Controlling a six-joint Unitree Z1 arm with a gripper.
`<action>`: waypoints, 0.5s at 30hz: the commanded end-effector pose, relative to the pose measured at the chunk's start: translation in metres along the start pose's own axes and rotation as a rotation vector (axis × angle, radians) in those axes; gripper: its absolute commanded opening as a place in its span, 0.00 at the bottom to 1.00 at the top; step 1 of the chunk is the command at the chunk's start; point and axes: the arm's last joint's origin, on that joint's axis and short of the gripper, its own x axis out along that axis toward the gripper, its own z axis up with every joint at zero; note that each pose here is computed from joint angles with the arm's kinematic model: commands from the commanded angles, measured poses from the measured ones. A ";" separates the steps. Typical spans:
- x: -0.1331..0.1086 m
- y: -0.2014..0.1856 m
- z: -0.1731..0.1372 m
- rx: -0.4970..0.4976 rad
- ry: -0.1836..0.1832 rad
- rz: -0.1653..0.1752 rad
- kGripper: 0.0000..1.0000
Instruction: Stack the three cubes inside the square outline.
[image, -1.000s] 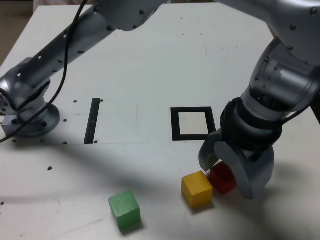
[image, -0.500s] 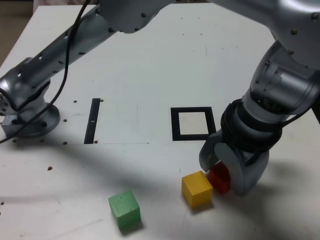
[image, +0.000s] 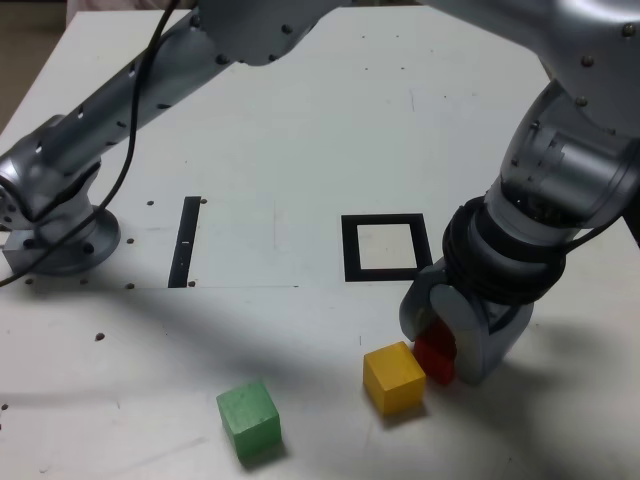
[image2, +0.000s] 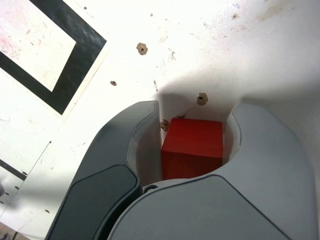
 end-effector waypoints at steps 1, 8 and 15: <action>0.006 0.001 0.002 -0.002 0.020 -0.003 0.29; -0.003 0.002 -0.005 -0.032 0.020 0.012 0.29; -0.020 0.013 -0.024 -0.141 -0.003 0.012 0.29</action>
